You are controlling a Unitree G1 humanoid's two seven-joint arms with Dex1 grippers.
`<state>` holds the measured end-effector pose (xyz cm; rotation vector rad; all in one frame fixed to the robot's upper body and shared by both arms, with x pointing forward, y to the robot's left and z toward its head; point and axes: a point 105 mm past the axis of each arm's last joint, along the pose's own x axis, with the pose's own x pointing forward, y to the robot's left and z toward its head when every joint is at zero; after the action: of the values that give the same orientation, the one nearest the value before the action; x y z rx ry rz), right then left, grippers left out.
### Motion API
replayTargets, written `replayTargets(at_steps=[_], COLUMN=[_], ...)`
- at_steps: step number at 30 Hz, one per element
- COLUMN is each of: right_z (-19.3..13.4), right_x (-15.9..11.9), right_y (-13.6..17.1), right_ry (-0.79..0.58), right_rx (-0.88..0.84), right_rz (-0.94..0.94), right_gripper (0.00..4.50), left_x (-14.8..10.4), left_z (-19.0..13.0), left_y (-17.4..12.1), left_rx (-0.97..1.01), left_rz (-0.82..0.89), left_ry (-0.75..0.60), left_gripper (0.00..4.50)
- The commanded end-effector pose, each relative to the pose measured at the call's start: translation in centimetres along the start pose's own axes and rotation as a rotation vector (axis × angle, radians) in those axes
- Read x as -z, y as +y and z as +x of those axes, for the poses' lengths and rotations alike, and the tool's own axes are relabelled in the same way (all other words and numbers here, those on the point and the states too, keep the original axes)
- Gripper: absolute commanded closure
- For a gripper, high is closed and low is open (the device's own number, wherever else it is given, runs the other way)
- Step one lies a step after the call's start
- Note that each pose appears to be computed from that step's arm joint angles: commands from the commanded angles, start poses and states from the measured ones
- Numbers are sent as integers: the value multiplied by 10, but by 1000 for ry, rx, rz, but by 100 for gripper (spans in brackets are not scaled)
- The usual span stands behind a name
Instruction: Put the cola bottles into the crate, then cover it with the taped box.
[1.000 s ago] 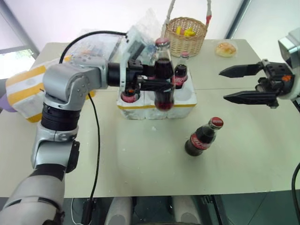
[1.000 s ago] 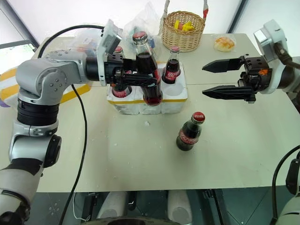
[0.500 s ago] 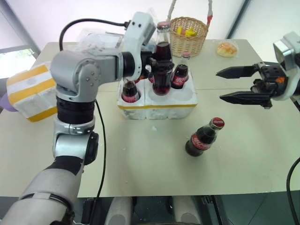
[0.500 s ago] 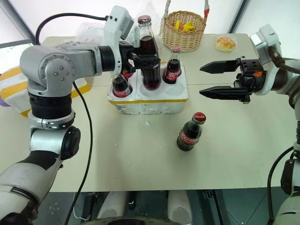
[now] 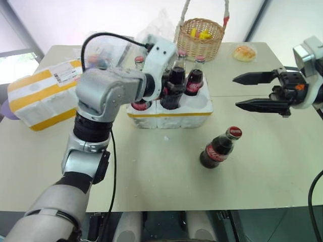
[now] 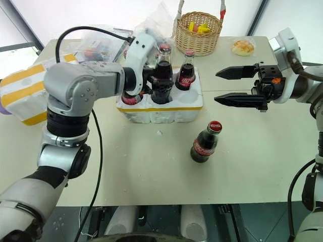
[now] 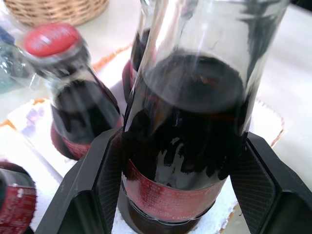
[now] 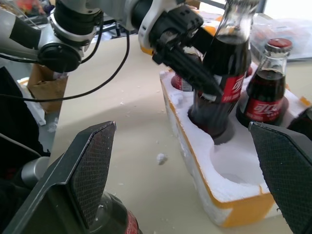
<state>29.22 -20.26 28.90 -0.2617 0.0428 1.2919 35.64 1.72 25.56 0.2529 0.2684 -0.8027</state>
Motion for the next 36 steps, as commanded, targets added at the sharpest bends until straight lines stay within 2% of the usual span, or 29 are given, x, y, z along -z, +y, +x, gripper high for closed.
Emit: replayTargets(at_steps=[1, 12, 14, 15, 16, 21, 24, 30, 36], right_z=[-5, -5, -5, -5, -5, -5, -6, -9, -12], right_x=[-12, -12, -12, -12, -12, -12, -12, -11, -11], right_y=[1, -4, -5, -5, -5, -7, -8, -11, -16], right_ry=[-20, -16, -16, -16, -16, -15, -15, -12, -14], right_rx=[19, 45, 47, 48, 48, 55, 59, 73, 90], right_rz=[-61, -71, -74, -75, -75, -77, -79, -84, -81], right_gripper=[0, 0, 0, 0, 0, 0, 0, 0, 0], left_x=[-6, 6, 8, 8, 8, 5, -6, -51, -96], left_z=[-1, 7, 7, 7, 6, 2, -4, -25, -52], left_y=[1, 15, 15, 15, 15, 15, 15, 9, 24], left_rx=[-49, -128, -128, -127, -128, -119, -97, -15, -12], left_rz=[45, 43, 23, 19, 18, 21, 24, 62, 88], left_ry=[-49, -72, -70, -70, -71, -73, -112, -257, -380], left_gripper=[191, 191, 88, 55, 3, 3, 3, 3, 3])
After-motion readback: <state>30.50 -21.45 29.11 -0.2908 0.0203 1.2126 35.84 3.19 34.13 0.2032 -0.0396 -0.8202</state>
